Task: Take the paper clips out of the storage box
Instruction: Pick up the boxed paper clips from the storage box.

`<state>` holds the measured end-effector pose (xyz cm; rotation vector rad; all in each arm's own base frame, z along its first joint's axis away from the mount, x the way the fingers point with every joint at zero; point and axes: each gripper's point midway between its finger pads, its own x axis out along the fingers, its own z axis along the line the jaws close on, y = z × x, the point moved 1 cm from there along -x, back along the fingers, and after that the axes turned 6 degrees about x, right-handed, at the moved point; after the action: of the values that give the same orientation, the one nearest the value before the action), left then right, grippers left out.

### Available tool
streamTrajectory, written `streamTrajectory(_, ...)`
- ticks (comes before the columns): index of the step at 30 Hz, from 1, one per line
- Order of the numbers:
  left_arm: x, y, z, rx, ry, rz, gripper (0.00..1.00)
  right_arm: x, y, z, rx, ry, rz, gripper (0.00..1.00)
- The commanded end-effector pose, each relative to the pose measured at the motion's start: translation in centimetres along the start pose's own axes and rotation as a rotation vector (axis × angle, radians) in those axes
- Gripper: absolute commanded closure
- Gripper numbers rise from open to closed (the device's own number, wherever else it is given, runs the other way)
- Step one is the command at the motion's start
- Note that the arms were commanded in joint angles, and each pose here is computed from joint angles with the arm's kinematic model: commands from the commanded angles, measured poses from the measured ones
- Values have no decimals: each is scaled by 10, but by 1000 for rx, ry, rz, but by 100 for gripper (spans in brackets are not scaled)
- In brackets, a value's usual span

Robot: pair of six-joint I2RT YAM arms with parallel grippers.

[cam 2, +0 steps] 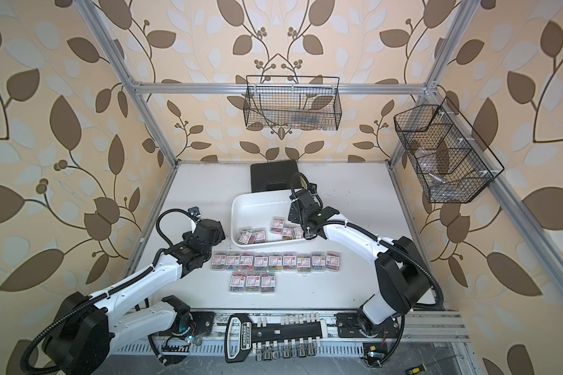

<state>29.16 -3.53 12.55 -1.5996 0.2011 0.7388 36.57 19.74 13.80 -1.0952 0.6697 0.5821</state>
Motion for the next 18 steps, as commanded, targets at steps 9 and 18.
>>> streamTrajectory(9,-4,-13,0,-30,18,-50,8,26,22,0,-111,99,100,24)
streamTrajectory(18,-2,-14,-2,-24,15,-43,8,24,56,-8,-197,148,158,13)
